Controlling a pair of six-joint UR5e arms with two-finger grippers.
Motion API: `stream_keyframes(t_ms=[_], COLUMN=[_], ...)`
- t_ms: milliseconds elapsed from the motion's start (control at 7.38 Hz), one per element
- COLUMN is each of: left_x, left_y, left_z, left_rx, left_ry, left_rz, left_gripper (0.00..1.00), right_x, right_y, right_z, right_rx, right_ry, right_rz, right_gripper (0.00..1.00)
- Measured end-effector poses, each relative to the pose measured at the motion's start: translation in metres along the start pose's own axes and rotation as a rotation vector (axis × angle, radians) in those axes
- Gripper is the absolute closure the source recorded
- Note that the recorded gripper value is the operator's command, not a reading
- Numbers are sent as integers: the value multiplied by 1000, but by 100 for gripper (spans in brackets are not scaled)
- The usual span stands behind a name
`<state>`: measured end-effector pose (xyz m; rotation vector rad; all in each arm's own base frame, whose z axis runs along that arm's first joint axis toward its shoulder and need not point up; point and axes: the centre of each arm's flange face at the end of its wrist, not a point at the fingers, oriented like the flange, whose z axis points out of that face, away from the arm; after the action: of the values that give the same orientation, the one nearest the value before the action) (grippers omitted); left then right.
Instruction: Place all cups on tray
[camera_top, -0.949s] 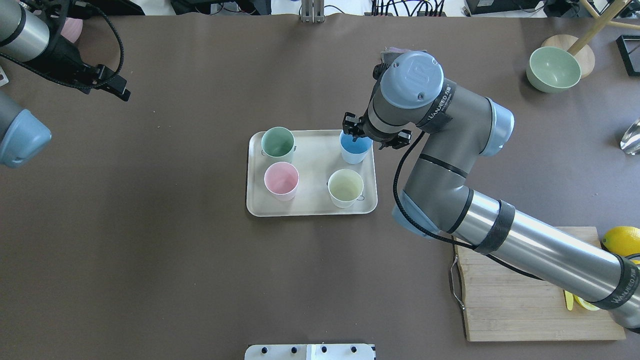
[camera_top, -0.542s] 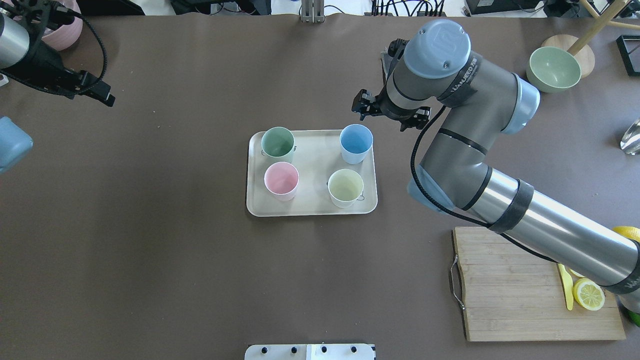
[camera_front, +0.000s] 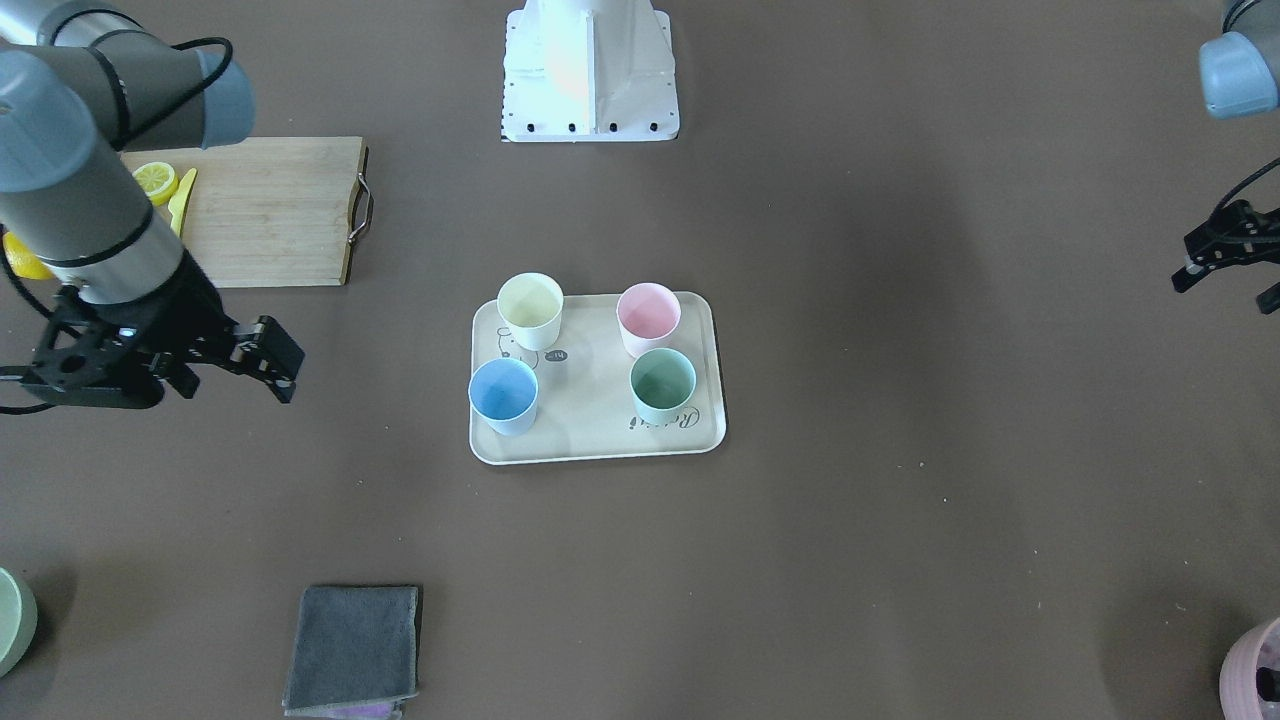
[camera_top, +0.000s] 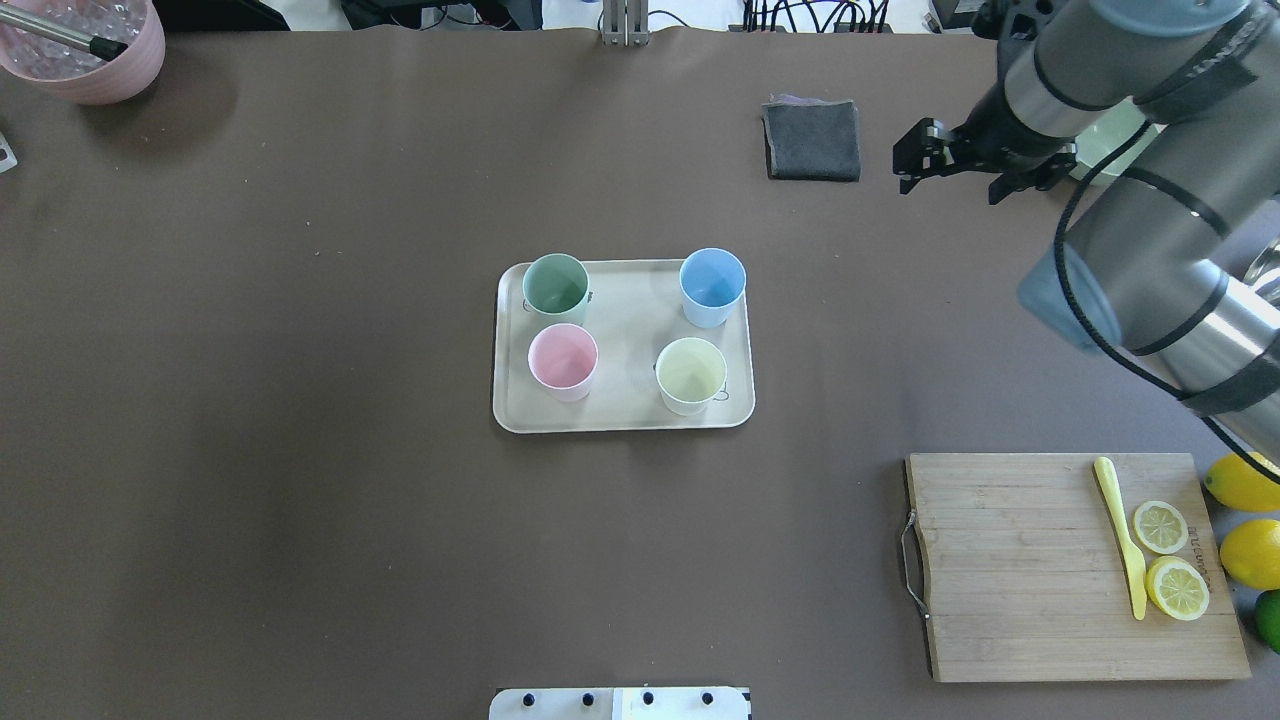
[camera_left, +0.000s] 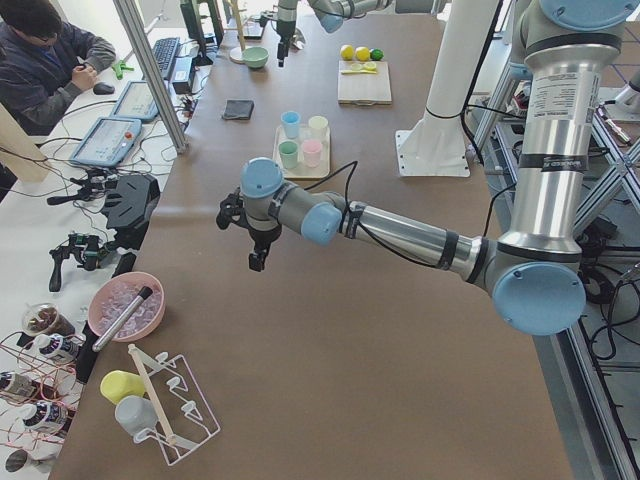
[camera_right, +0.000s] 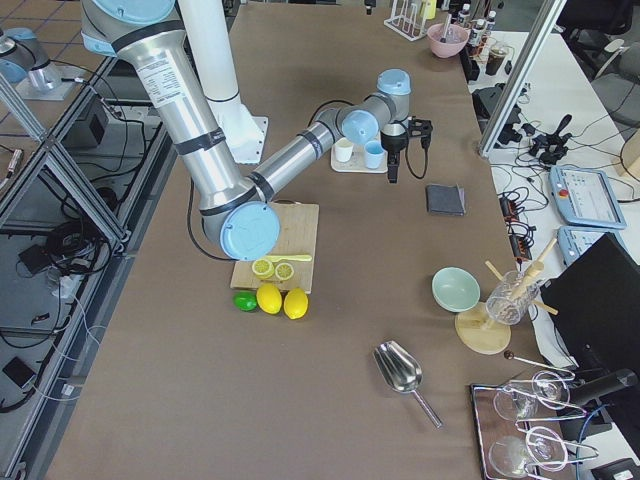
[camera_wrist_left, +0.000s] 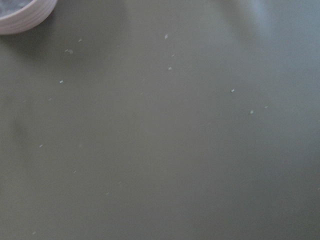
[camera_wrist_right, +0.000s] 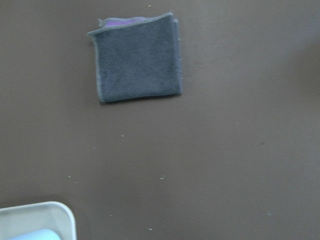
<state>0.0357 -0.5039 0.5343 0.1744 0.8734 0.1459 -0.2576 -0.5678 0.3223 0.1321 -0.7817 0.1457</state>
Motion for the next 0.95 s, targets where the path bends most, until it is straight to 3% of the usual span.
stream_keyframes(t_ms=[136,407,678,949], left_x=[-38,-82,-101,-113], left_y=[23,47,61,71], left_z=[-5,-37,-38,-37], left_rx=[-47,-58,-123,-172], left_ry=[-25,-50,-70,-109], left_rz=[-103,-261,-273,-227], left_gripper=[2,2,2,2], right_x=[43,147,245,326], right_y=[-5,-10,7,43], right_z=[-13,-29,-34,-17], right_rx=[-15,-64,-110,-175], right_ry=[34,56,57,103], right_rz=[-46,-143,-235,-220], right_gripper=[0,0,0,0])
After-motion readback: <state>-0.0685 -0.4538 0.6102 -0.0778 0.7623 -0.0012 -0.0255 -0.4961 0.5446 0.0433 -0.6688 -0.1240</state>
